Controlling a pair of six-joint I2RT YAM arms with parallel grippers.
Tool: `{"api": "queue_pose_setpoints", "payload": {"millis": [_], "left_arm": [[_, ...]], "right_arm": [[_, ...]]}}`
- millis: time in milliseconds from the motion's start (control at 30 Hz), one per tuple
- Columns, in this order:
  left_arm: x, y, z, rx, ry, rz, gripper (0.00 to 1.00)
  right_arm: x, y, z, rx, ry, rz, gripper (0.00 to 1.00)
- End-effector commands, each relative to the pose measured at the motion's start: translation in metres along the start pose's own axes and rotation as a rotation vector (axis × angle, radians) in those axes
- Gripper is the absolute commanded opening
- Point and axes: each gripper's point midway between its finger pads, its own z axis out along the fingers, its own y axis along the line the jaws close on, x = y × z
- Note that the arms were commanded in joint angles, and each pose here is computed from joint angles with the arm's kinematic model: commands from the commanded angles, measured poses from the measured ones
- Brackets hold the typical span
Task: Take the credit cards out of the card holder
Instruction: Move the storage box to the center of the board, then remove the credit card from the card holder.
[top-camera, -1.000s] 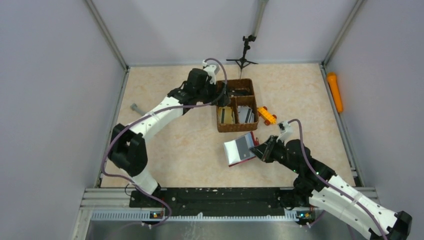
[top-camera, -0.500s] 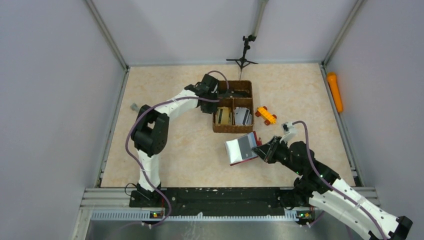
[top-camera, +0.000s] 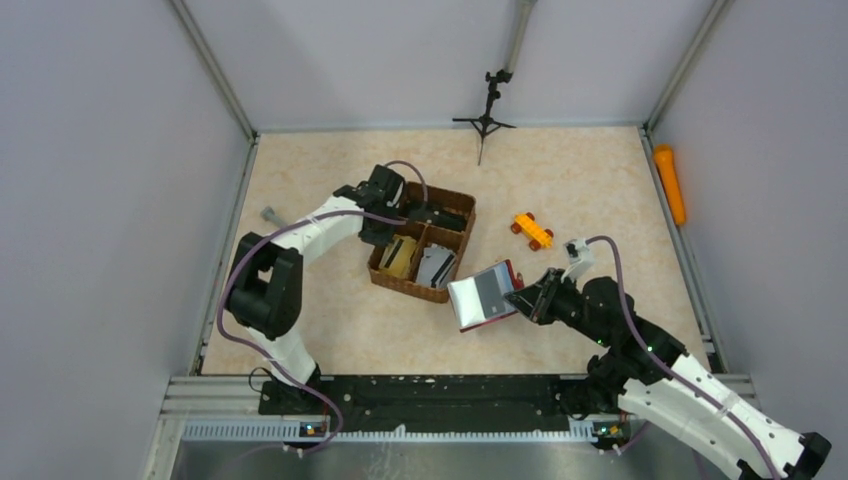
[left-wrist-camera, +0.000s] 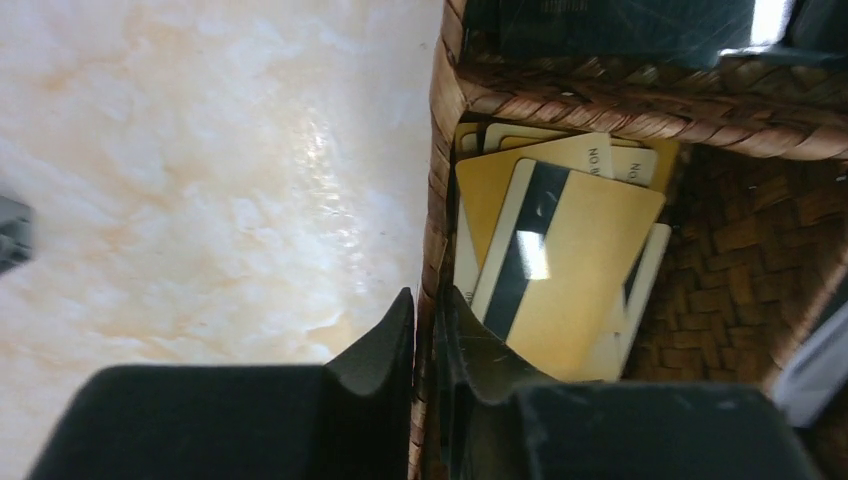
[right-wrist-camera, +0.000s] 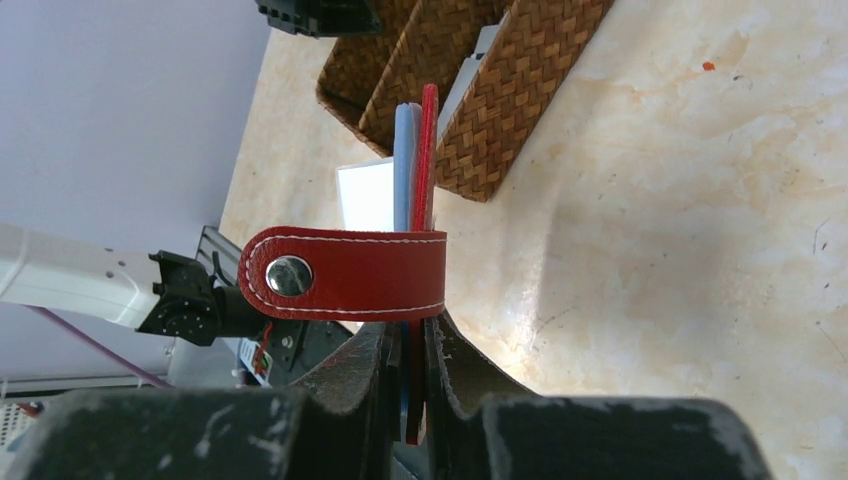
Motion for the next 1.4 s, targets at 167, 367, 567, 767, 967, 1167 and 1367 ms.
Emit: {"api": "queue_pose_setpoints", "payload": {"millis": [167,367,567,767,967,1167,1367], "left_arm": [[-0.054,0.071,0.015,-0.219,-0.102,0.355,0.0],[-0.066,0.106,0.001,-0.367,-0.081,0.595,0.02],[-0.108,0.094,-0.052,-0.372,-0.352,0.441,0.97],[-0.127,0.107,-0.164,-0.541,-0.618,0.093,0.99],[-0.091,0.038,-0.201,0.047,-0.76,-0.187,0.99],[-0.021,-0.072,-0.216,0.779,-0.609,-0.222,0.99],[0.047,-0.14,-0.239,1.315,-0.43,-0.299,0.99]], "right_arm": [[-0.034,0.038,-0.01,-0.071,-0.046,-0.041,0.0],[-0.038,0.039,-0.013,-0.058,-0.054,-0.053,0.0],[-0.036,0.031,-0.008,-0.025,-0.052,-0.061,0.0],[-0.033,0.028,0.004,-0.034,-0.066,-0.034,0.0],[-0.031,0.054,0.019,-0.171,-0.055,0.035,0.0],[-0.037,0.077,0.02,-0.287,-0.074,0.091,0.0],[-0.037,0.083,0.016,-0.346,-0.092,0.16,0.0]]}}
